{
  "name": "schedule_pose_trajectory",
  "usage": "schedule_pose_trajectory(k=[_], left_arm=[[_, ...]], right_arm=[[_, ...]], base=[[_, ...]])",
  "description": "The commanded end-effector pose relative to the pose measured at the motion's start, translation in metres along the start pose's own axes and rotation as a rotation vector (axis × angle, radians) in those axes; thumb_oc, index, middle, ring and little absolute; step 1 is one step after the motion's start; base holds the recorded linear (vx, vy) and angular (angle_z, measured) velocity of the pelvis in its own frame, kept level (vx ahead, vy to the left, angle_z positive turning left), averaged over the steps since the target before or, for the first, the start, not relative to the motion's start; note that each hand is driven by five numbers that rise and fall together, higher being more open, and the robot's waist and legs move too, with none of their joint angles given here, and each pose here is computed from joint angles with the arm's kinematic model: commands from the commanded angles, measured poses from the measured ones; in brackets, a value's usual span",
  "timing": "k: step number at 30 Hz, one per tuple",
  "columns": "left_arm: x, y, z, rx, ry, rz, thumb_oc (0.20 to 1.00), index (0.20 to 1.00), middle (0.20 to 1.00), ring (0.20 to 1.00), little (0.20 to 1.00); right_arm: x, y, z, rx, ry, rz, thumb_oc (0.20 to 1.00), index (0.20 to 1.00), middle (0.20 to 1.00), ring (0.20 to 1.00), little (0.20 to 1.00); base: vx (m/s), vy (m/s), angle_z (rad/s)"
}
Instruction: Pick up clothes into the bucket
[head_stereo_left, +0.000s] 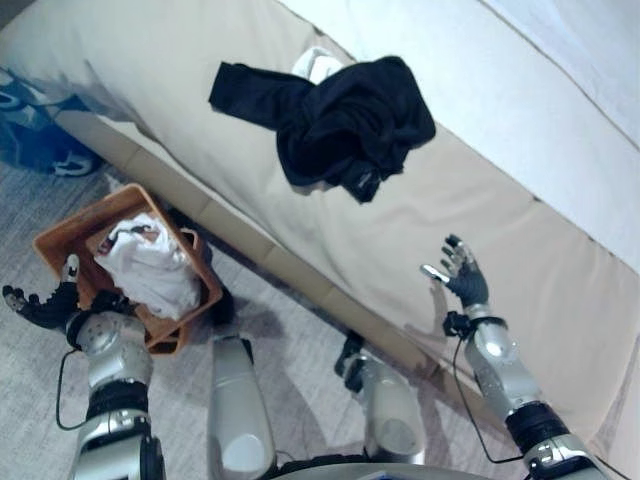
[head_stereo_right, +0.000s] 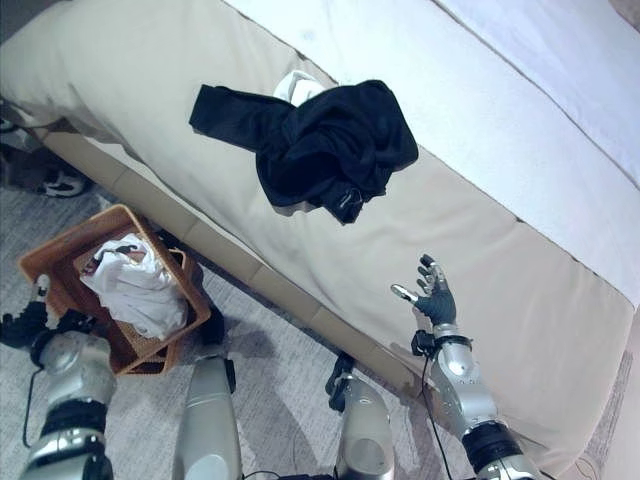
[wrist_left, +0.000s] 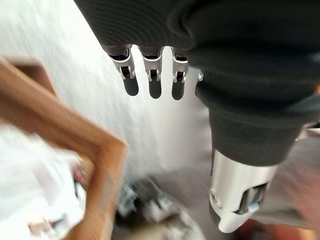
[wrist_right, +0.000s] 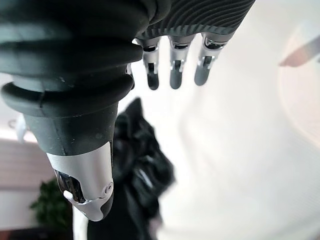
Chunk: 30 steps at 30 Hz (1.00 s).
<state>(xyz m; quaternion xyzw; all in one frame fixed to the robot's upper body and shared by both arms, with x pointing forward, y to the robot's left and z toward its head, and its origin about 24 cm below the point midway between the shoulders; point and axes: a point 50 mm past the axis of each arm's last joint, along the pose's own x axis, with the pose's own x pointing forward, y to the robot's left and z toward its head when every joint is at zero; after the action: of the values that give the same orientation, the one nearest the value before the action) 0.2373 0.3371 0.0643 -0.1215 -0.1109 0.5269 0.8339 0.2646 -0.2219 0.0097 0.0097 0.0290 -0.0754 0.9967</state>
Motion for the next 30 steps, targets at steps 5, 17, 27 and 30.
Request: schedule_pose_trajectory(k=[5,17,27,30], left_arm=[[-0.036,-0.049,0.034,-0.07,-0.213,-0.534,1.0,1.0,1.0,1.0,1.0],[-0.088,-0.059,0.008,-0.11,-0.013,-0.996,1.0,1.0,1.0,1.0,1.0],[-0.112,-0.035,-0.046,0.072,0.227,-1.045,1.0,1.0,1.0,1.0,1.0],[-0.12,-0.024,-0.062,0.117,0.307,-1.032,1.0,1.0,1.0,1.0,1.0]], right_arm=[[0.004,-0.025,0.01,-0.01,-0.051,-0.089,1.0,1.0,1.0,1.0,1.0],[0.015,-0.008,0.021,-0.308,-0.089,0.012,1.0,1.0,1.0,1.0,1.0],[0.027,0.023,0.042,-0.422,-0.187,0.128,1.0,1.0,1.0,1.0,1.0],[0.037,0.031,0.047,-0.454,-0.199,0.131,1.0,1.0,1.0,1.0,1.0]], base=[[0.06,0.015,0.03],[0.08,-0.022,-0.51],[0.08,-0.176,-0.36],[0.1,0.007,-0.41]])
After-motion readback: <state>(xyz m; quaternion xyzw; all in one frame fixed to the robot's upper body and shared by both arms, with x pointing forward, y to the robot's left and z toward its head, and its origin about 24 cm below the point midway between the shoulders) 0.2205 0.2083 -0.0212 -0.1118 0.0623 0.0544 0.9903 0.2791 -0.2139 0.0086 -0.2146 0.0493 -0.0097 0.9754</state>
